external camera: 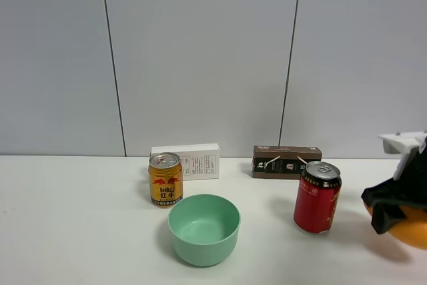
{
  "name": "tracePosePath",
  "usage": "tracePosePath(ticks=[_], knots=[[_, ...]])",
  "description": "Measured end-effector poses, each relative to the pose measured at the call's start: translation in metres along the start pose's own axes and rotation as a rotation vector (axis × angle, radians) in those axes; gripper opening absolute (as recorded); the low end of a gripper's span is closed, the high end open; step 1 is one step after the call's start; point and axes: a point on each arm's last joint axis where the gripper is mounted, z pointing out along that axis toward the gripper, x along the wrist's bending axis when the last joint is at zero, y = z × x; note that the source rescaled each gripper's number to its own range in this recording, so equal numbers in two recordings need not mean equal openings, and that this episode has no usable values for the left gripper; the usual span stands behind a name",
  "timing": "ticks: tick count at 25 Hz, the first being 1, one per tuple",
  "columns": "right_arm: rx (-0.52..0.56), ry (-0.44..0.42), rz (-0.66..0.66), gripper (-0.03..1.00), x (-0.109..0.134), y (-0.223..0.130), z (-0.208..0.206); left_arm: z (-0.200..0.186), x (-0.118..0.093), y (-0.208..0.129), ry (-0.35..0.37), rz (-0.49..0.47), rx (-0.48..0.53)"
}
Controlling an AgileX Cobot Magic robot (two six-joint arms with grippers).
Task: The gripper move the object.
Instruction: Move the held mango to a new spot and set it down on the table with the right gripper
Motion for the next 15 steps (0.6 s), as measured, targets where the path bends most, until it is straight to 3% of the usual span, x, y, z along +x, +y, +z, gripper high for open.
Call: tracePosePath(ticks=[5, 9, 15], knots=[[-0.064, 0.0, 0.011, 0.0, 0.0, -0.012, -0.085, 0.0, 0.0, 0.0, 0.0, 0.0, 0.0], [-0.253, 0.047, 0.059, 0.0, 0.005, -0.027, -0.151, 0.0, 0.0, 0.0, 0.0, 0.0, 0.0], [-0.425, 0.107, -0.036, 0.0, 0.024, -0.017, -0.198, 0.0, 0.0, 0.0, 0.0, 0.0, 0.0]])
